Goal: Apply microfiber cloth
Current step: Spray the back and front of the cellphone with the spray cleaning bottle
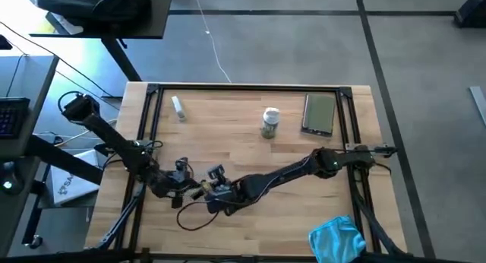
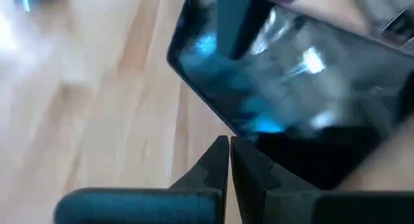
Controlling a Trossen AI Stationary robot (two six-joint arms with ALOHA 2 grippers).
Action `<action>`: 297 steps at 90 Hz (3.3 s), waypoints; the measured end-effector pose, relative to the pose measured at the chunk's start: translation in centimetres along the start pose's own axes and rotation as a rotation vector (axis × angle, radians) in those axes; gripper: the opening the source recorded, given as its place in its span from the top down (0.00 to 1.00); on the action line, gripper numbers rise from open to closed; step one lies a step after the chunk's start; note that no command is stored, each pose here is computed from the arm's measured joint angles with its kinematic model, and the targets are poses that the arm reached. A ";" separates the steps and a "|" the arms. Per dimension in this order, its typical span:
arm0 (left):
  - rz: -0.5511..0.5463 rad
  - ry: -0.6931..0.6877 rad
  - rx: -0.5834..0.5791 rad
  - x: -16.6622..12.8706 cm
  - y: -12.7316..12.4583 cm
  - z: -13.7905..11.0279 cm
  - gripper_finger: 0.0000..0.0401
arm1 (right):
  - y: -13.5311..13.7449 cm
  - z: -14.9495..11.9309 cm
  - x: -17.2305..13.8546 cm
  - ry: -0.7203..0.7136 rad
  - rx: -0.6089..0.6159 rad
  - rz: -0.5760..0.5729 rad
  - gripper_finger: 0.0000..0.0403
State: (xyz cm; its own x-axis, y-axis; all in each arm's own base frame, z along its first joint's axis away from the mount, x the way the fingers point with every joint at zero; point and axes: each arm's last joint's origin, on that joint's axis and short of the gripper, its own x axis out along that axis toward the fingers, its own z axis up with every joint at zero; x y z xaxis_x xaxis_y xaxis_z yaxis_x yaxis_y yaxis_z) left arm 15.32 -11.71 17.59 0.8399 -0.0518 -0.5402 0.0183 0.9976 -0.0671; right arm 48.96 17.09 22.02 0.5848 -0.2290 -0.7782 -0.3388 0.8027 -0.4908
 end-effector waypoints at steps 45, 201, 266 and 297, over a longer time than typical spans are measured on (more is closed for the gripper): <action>0.100 -0.490 0.115 -2.6 -1.1 4.6 0.89 | -1.5 -2.3 -9.9 0.164 0.225 -0.072 1.00; -0.366 -1.022 0.252 -0.5 -0.4 3.6 0.60 | 4.9 -2.4 -15.1 -0.289 0.506 -0.072 1.00; -0.198 -0.979 0.224 1.0 0.4 3.9 0.60 | -0.1 -3.0 -8.1 -0.584 0.582 -0.061 1.00; -0.102 -1.004 0.175 1.3 1.0 5.3 0.61 | -1.9 -3.4 -7.4 -0.588 0.590 -0.087 1.00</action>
State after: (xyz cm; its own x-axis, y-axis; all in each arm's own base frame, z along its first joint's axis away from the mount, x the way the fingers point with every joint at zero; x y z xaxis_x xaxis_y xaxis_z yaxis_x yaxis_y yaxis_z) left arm 19.30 -10.49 21.23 0.8949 -0.1545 0.4186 0.1268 0.9875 0.0935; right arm 42.81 15.39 27.42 0.9355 -0.1103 -0.3356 0.0710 0.9893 -0.1272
